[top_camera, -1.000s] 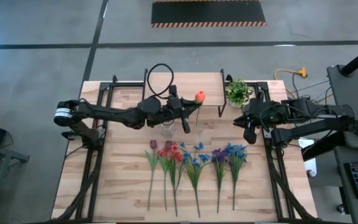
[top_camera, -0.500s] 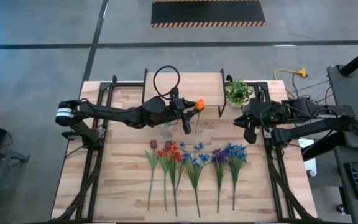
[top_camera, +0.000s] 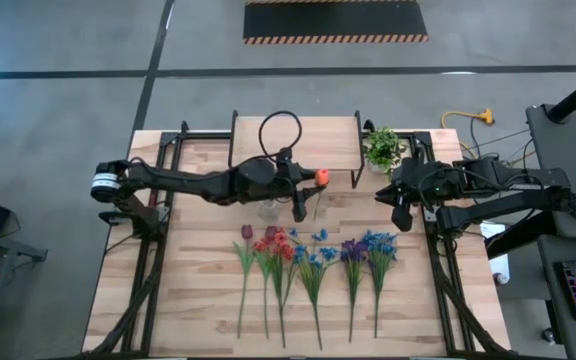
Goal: Pick and place flowers into a vace then onto a shelf
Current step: Put the orange flower into the right transparent vase, then put the left red flower into the right transparent vase
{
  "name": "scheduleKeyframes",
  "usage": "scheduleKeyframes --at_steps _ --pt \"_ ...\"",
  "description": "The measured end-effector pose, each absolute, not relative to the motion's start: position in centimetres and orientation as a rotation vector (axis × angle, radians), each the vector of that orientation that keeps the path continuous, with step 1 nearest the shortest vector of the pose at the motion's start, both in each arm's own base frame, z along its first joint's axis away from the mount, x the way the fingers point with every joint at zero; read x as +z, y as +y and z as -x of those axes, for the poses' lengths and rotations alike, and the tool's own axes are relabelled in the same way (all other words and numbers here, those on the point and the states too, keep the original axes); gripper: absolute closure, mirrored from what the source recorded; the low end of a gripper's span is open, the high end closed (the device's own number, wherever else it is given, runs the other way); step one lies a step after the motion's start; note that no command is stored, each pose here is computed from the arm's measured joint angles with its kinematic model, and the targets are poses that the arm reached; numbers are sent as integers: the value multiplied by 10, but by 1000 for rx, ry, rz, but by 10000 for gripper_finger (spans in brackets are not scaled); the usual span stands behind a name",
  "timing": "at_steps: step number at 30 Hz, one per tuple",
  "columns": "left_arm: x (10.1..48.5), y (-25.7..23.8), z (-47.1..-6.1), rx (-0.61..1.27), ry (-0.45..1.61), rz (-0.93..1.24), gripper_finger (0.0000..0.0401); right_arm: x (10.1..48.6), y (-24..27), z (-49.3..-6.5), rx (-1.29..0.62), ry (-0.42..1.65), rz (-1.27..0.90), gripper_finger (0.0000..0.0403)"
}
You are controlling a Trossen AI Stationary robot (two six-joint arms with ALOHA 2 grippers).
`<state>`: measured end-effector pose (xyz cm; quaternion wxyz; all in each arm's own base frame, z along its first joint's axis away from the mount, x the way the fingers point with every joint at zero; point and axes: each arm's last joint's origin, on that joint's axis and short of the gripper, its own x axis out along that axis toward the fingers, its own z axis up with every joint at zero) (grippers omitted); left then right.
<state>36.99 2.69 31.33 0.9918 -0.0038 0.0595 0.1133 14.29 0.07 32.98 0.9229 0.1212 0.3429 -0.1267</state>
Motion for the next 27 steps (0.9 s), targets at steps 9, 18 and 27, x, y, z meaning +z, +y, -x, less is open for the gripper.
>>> scheduleKeyframes --at_steps 9,18,27 --pt "306 33 -368 231 206 41 223 330 1 -143 -260 703 -250 346" --pt "310 37 -362 297 246 30 204 330 1 -143 -260 702 -250 346" --pt "319 35 -335 315 468 112 204 330 1 -143 -259 704 -244 346"
